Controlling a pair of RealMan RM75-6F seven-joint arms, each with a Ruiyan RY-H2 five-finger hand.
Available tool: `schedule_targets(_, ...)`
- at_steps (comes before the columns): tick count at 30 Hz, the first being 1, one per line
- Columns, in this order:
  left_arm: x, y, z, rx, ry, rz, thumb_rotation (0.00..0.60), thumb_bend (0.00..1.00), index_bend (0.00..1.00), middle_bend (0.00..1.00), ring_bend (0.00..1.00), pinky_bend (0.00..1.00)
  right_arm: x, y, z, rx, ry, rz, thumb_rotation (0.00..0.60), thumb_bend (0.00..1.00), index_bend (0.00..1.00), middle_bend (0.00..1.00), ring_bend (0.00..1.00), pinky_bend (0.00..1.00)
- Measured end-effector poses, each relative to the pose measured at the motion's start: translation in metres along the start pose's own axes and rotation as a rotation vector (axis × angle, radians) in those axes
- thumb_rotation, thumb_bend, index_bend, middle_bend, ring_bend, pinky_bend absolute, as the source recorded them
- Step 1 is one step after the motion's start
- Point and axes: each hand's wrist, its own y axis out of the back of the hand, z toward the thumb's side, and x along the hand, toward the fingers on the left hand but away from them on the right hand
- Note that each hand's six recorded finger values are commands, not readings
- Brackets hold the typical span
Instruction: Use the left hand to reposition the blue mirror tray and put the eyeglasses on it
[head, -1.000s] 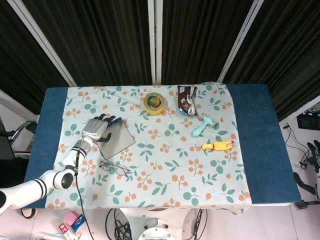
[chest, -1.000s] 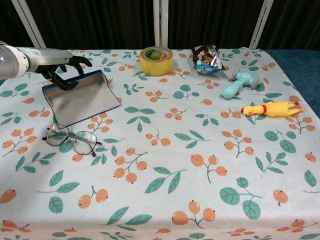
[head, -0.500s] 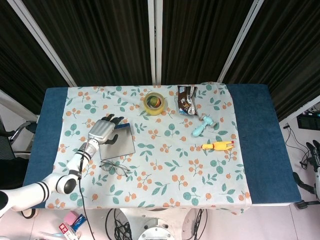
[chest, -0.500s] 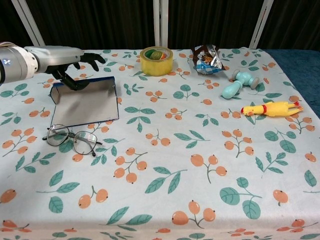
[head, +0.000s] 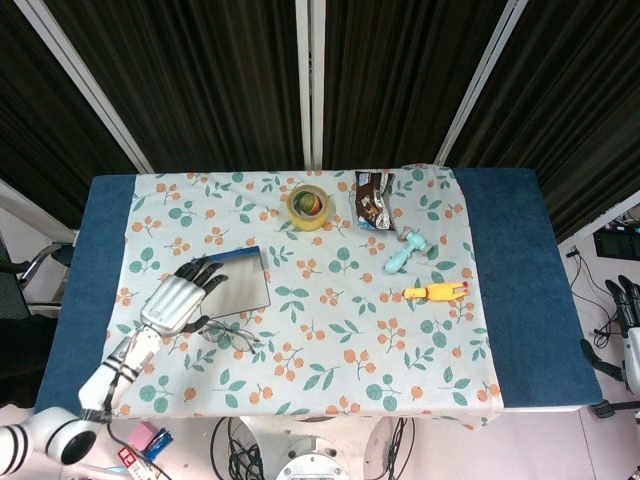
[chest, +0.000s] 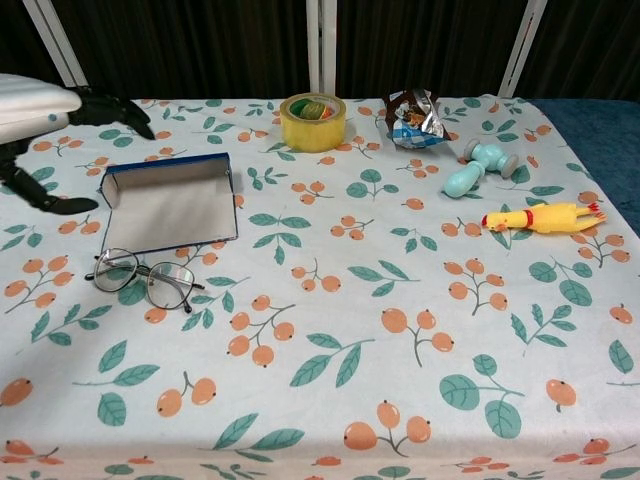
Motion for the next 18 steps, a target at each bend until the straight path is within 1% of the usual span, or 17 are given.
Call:
schedule_targets(2, -0.017, -0.009, 0.004, 0.019, -0.020, 0.005, 0.600, 0.27, 0.29, 0.03, 0.04, 0.18, 0.000, 0.000, 0.000, -0.003, -0.004, -0.016, 0.600, 0.19, 0.00, 0.00, 0.00, 0.00)
schedule_targets(4, -0.030, -0.022, 0.011, 0.011, -0.032, -0.001, 0.600, 0.26, 0.28, 0.02, 0.04, 0.18, 0.001, 0.001, -0.001, -0.008, -0.007, -0.022, 0.600, 0.19, 0.00, 0.00, 0.00, 0.00)
schedule_targets(5, -0.032, -0.028, 0.013, 0.003, -0.036, -0.004, 0.600, 0.27, 0.28, 0.01, 0.04, 0.18, 0.002, 0.002, -0.001, -0.005, -0.007, -0.023, 0.600, 0.19, 0.00, 0.00, 0.00, 0.00)
schedule_targets(10, -0.025, -0.051, 0.025, -0.032, -0.054, -0.023, 0.600, 0.26, 0.28, 0.00, 0.04, 0.18, 0.005, 0.011, 0.000, -0.001, -0.005, -0.046, 0.600, 0.19, 0.00, 0.00, 0.00, 0.00)
schedule_targets(13, -0.021, -0.061, 0.030, -0.048, -0.062, -0.043, 0.600, 0.26, 0.28, 0.00, 0.04, 0.18, 0.007, 0.019, -0.001, 0.002, -0.010, -0.063, 0.600, 0.19, 0.00, 0.00, 0.00, 0.00)
schedule_targets(18, -0.010, -0.069, 0.033, -0.081, -0.056, -0.052, 0.600, 0.26, 0.28, 0.00, 0.04, 0.18, 0.007, 0.020, -0.002, 0.007, -0.021, -0.059, 0.600, 0.19, 0.00, 0.00, 0.00, 0.00)
